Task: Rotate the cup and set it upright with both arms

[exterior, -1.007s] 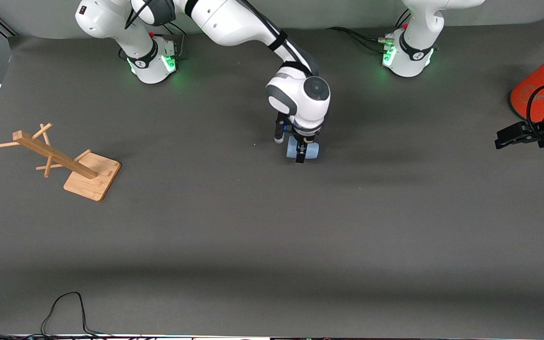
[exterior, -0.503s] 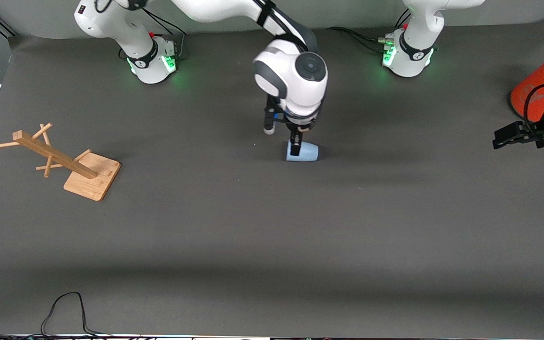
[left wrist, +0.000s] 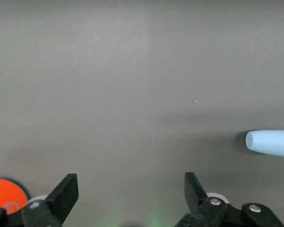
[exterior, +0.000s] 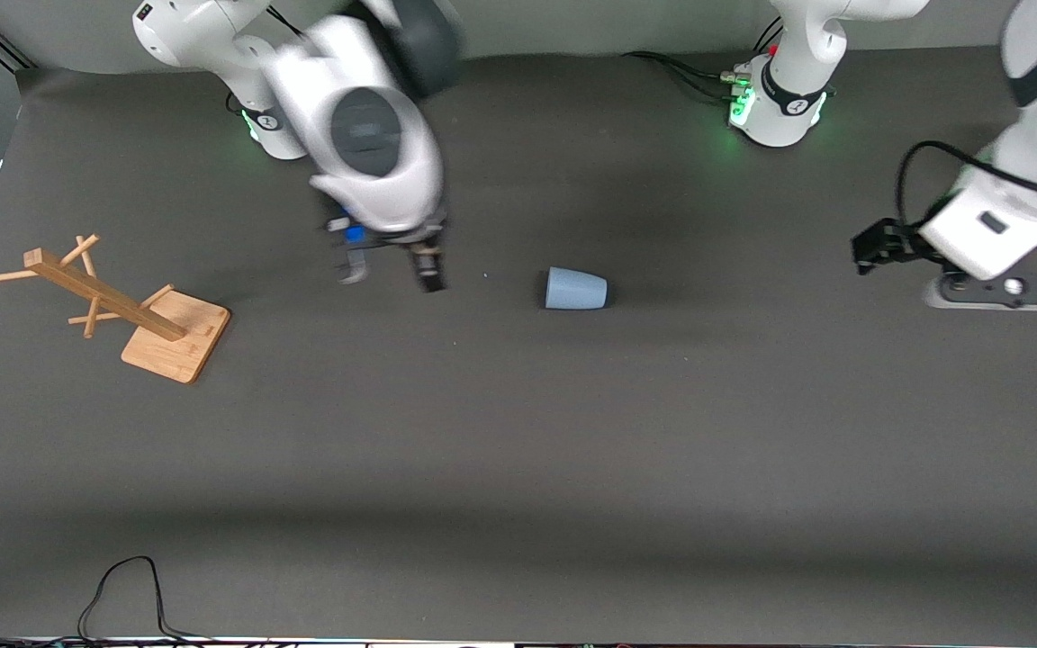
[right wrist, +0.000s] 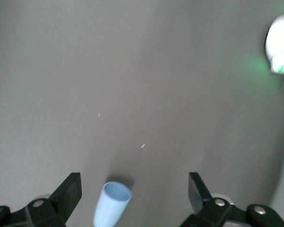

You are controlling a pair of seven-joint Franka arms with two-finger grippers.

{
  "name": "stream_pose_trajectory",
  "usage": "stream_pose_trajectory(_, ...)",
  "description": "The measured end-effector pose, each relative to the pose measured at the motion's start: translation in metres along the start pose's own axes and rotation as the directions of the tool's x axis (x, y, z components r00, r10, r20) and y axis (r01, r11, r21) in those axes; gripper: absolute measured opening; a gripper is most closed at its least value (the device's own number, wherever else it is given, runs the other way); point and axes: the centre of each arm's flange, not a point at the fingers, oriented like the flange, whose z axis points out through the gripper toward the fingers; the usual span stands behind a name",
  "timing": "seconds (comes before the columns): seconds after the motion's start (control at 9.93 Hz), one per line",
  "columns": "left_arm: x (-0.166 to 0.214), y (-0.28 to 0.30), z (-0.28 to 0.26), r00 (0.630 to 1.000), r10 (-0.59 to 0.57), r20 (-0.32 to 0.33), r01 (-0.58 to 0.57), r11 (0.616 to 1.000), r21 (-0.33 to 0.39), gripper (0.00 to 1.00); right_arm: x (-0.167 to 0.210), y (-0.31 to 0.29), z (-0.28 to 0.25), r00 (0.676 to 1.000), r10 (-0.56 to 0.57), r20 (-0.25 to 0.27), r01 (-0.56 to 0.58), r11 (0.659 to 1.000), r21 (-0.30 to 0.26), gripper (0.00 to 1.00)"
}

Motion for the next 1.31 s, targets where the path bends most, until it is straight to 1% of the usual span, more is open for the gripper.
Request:
stream_pose_trajectory(0.1, -0.002, 0.029, 0.006, 0.999, -0.048, 0.010, 0.048, 0.999, 0.008, 1.00, 0.053, 0.010, -0.019, 0.995, -0.100, 0.019, 0.100, 0.995, -0.005, 1.00)
stream_pose_trajectory(0.2, -0.006, 0.068, 0.017, 0.995, -0.097, 0.023, 0.097, 0.995, 0.024, 1.00, 0.098, 0.022, -0.036, 0.977, -0.212, 0.024, 0.212, 0.977, 0.008, 1.00)
stream_pose_trajectory(0.3, -0.010, 0.114, 0.030, 0.991, -0.133, 0.032, 0.131, 0.990, 0.046, 1.00, 0.134, 0.034, -0.048, 0.951, -0.309, 0.020, 0.309, 0.951, 0.026, 1.00)
stream_pose_trajectory(0.4, -0.014, 0.164, 0.047, 0.988, -0.153, 0.030, 0.150, 0.985, 0.085, 1.00, 0.169, 0.046, -0.057, 0.918, -0.397, 0.018, 0.396, 0.917, 0.041, 1.00)
stream_pose_trajectory(0.5, -0.018, 0.217, 0.071, 0.985, -0.169, 0.029, 0.164, 0.978, 0.127, 1.00, 0.202, 0.057, -0.063, 0.872, -0.490, 0.015, 0.489, 0.871, 0.055, 1.00)
stream_pose_trajectory(0.6, -0.022, 0.263, 0.103, 0.982, -0.188, 0.035, 0.180, 0.970, 0.166, 1.00, 0.232, 0.067, -0.064, 0.810, -0.586, 0.013, 0.584, 0.809, 0.065, 1.00)
stream_pose_trajectory(0.7, -0.026, 0.306, 0.140, 0.979, -0.202, 0.041, 0.189, 0.960, 0.204, 1.00, 0.259, 0.078, -0.062, 0.735, -0.678, 0.016, 0.675, 0.734, 0.074, 1.00)
stream_pose_trajectory(0.81, -0.031, 0.343, 0.177, 0.978, -0.207, 0.037, 0.191, 0.950, 0.245, 1.00, 0.277, 0.086, -0.058, 0.643, -0.766, 0.009, 0.762, 0.641, 0.087, 1.00)
stream_pose_trajectory(0.91, -0.036, 0.372, 0.211, 0.978, -0.206, 0.031, 0.189, 0.940, 0.285, 1.00, 0.290, 0.090, -0.056, 0.573, -0.819, -0.013, 0.816, 0.569, 0.101, 1.00)
stream_pose_trajectory(1.01, -0.044, 0.395, 0.240, 0.980, -0.198, 0.029, 0.179, 0.931, 0.317, 1.00, 0.298, 0.090, -0.055, 0.540, -0.841, -0.035, 0.838, 0.534, 0.109, 1.00)
stream_pose_trajectory(1.11, -0.055, 0.413, 0.260, 0.983, -0.182, 0.028, 0.162, 0.926, 0.340, 1.00, 0.299, 0.088, -0.053, 0.530, -0.847, -0.048, 0.845, 0.522, 0.111, 1.00)
stream_pose_trajectory(1.31, -0.083, 0.442, 0.284, 0.988, -0.152, -0.004, 0.142, 0.911, 0.387, 1.00, 0.298, 0.085, -0.050, 0.524, -0.850, -0.054, 0.849, 0.516, 0.111, 1.00)
